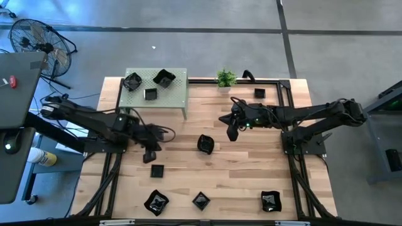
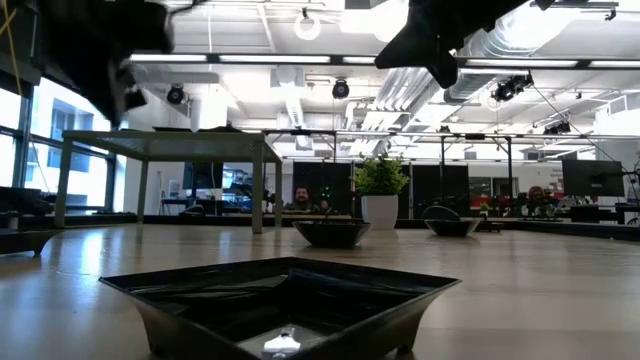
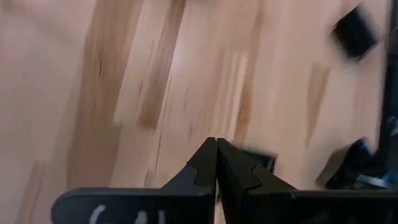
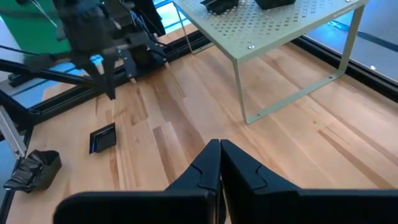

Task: Pick & Place Mini shaped plates
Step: Stack the black square plate on top of the black square plate on the shelf

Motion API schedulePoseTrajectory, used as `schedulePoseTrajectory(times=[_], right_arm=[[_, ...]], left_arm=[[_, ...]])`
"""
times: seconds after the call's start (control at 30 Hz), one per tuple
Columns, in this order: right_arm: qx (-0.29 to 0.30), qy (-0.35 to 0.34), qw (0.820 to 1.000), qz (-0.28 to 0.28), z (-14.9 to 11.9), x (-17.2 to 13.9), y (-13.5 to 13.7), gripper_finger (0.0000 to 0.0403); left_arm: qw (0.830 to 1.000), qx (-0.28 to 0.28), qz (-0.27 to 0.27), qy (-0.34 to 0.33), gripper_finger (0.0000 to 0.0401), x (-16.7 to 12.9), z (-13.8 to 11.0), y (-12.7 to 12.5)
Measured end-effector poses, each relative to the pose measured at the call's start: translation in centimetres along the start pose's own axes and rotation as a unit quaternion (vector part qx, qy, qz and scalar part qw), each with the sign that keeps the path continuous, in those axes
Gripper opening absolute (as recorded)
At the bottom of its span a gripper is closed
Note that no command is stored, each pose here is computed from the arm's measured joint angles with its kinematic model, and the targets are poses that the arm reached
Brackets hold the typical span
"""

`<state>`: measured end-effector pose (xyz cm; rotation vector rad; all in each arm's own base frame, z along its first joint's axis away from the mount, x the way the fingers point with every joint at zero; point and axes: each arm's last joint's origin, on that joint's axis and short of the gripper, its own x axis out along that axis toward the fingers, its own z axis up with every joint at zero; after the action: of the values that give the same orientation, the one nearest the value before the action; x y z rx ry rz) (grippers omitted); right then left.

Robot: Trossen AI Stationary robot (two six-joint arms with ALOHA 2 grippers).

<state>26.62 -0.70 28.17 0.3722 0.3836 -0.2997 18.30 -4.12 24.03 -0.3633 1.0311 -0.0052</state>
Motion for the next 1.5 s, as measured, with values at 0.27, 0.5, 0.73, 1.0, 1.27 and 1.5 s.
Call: schedulePoseTrajectory(times=[0.27,0.5,0.73,1.0,1.27,1.5], right_arm=[[-0.003,-0.002,1.0,0.009,0.1,0.0,0.1,0.0005],[0.0,-0.015,1.0,0.018,0.3,0.0,0.2,0.0007],[0.001,-0.017,1.0,0.018,0.4,0.0,0.2,0.0007],[0.001,-0.02,1.0,0.018,0.4,0.0,0.3,0.0008],[-0.004,-0.028,0.999,0.016,0.6,0.0,0.3,0.0008],[-0.005,-0.03,0.999,0.016,0.6,0.0,0.2,0.0005]], left_arm=[[0.997,-0.017,-0.03,0.066,0.0001,1.6,-1.7,0.7],[0.994,-0.009,-0.007,0.11,0.0023,2.3,-2.2,1.0],[0.988,0.037,-0.001,0.149,0.008,3.4,-2.9,0.2],[0.988,0.095,-0.023,0.122,0.0092,5.0,-2.7,-1.7],[0.984,0.097,-0.008,0.147,0.0092,7.3,-2.8,-1.9],[0.982,0.096,-0.006,0.162,0.0092,9.0,-2.8,-2.0]])
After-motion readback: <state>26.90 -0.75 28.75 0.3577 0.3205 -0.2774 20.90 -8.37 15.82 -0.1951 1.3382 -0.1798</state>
